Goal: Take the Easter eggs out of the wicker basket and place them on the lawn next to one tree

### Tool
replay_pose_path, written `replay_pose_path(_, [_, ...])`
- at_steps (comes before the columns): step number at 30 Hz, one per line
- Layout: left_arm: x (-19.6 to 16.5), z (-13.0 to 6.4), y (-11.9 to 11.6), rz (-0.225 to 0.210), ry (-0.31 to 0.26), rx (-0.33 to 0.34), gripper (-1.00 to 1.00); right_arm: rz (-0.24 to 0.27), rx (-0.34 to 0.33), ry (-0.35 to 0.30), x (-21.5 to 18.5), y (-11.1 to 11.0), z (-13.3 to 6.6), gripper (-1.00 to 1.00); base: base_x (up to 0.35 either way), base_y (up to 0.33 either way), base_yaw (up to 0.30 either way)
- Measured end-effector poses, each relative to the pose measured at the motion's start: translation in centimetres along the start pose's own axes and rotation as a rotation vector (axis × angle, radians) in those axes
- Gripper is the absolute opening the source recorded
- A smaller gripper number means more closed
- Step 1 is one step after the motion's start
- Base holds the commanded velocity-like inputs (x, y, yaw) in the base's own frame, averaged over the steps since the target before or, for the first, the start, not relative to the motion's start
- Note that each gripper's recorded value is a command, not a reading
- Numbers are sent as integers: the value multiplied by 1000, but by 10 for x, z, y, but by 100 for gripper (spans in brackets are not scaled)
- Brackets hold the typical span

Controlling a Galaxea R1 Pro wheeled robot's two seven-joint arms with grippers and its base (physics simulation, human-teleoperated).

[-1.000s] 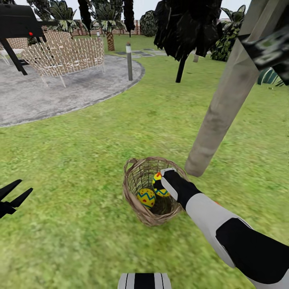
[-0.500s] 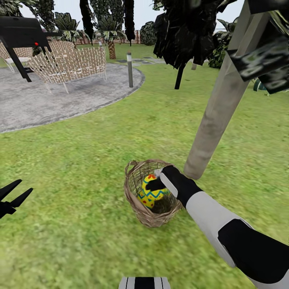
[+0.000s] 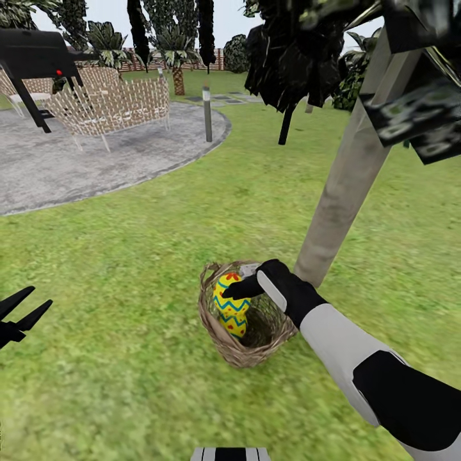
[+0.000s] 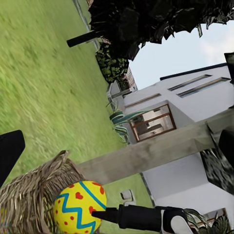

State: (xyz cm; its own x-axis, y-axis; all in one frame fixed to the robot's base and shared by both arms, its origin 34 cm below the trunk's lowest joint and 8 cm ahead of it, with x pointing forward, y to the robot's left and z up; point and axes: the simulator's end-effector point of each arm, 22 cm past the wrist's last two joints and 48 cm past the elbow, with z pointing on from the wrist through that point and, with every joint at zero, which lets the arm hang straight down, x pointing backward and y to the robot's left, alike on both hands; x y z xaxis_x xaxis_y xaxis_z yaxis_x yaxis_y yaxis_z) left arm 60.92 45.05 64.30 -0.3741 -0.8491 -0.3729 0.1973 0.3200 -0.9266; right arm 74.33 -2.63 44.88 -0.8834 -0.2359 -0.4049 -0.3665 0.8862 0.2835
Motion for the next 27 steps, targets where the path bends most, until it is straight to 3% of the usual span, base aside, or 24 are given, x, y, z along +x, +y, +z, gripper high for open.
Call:
replay_pose_path(8, [-8,5,-15,-1,0,0,100,11,31,0,-9,-19,-18,-100,0,0,0])
replay_pose_path(13, [-13,8,-25,-1,0,0,100,-27,5,-77,-43,-1,-43,-100,0,0,0])
replay_pose_path(18, [-18,11,-35,-3,-1,1,100,-29,5,-85,-51,0,-54,-100,0,0,0])
replay_pose_path(22, [-22,13,-42,-2,0,0,100,18,-5,-87,-59,-5,-65,-100,-95,-12,0])
replay_pose_path(24, [-24,14,-46,-1,0,-1,100,44,-27,-90,-69,-1,-78,-100,-301,-66,0])
replay_pose_path(27, [-27,16,-51,-2,0,-1,100,22,-46,-162,-87,5,-106,-100,-313,-79,0])
